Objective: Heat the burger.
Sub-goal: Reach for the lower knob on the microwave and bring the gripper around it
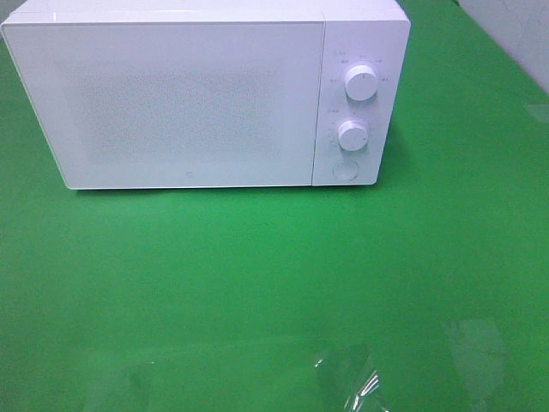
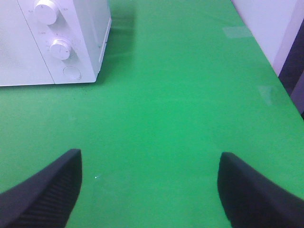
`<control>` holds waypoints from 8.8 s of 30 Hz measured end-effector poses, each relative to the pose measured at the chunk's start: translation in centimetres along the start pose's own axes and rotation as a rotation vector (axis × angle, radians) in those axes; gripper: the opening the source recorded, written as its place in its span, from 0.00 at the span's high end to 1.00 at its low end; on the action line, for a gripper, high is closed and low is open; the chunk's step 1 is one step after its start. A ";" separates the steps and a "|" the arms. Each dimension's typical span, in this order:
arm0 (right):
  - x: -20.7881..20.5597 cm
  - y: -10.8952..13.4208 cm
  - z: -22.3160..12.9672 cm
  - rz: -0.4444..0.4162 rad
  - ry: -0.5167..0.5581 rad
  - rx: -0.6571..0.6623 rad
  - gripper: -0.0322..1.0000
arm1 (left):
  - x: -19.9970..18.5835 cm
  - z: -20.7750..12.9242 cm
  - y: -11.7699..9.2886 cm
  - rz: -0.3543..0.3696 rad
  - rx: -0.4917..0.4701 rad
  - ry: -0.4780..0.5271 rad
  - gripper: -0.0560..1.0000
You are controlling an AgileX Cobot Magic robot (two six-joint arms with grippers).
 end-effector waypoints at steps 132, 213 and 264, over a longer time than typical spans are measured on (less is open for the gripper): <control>32.7 18.5 -2.2 0.003 -0.301 -0.141 0.24 | 0.0 0.0 0.0 0.000 0.000 0.000 0.03; 36.4 18.8 -3.5 0.024 -0.279 -0.091 0.55 | 0.0 0.0 0.1 0.011 0.006 0.000 0.03; 36.2 19.1 -3.6 0.316 -0.152 1.487 0.55 | 0.0 0.0 0.1 0.012 0.007 0.000 0.03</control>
Point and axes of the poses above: a point on each arm's last joint axis where the gripper is mounted, x pointing out along that axis toward the gripper, y along the wrist's bending axis when the last joint is at zero, z = x × y, the point moved 2 cm from there along x, pointing out along that axis toward the gripper, and after that the axes turned 6 degrees about -x, right-handed, at the moved point
